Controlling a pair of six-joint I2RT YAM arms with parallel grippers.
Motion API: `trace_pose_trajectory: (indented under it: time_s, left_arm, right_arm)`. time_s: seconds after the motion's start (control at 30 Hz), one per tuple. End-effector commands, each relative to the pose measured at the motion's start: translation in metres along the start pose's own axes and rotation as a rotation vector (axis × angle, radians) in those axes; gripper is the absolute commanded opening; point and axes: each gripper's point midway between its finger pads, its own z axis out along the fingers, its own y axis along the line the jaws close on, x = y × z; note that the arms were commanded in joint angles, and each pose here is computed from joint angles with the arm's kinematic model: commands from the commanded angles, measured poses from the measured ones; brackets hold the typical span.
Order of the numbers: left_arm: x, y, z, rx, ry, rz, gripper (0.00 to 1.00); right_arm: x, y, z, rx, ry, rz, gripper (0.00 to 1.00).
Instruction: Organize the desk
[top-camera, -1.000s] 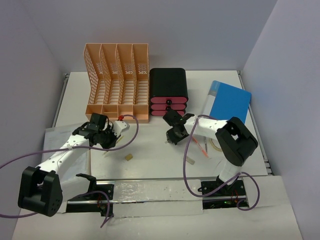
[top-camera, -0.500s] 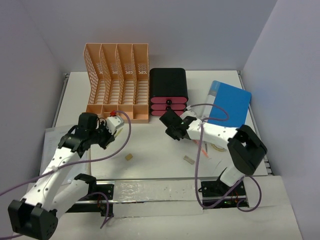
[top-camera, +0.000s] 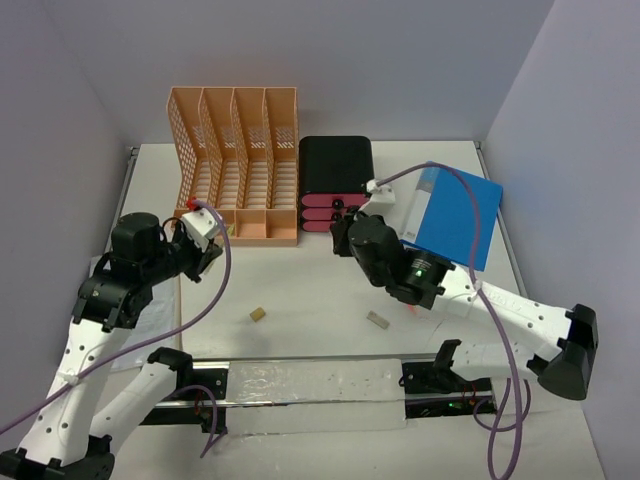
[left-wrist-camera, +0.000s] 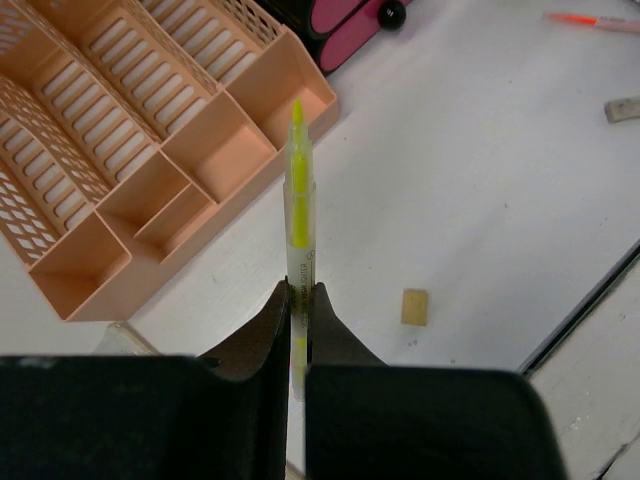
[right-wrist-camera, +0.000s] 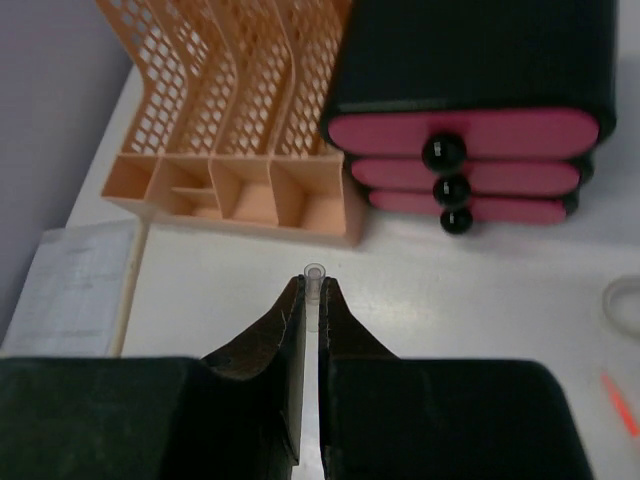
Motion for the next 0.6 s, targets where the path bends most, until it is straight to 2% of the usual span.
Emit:
trace_pose_trajectory:
  time_s: [0.0, 0.17, 0.3, 0.57]
  left_arm:
    - [-0.033, -0.005, -0.023, 0.004, -0.086, -0.042, 0.00]
    - [-0.054, -0.006, -0.039, -0.012, -0.162, -0.039, 0.00]
    - [-0.069, -0.008, -0.049, -0.007, -0.208, -0.033, 0.00]
    - [-0.092, -0.008, -0.046, 0.036, -0.236, -0.044, 0.00]
  right_arm:
    - [-0.099, 0.046, -0.026, -0.156, -0.271, -0.097, 0.00]
    - [-0.156, 0.103, -0.049, -0.321, -0.426, -0.114, 0.00]
    - [-0.180, 0.141, -0.064, -0.458, -0.525, -0.143, 0.00]
    - [-0.177, 0.196, -0.087, -0.770, -0.616, -0.216, 0.00]
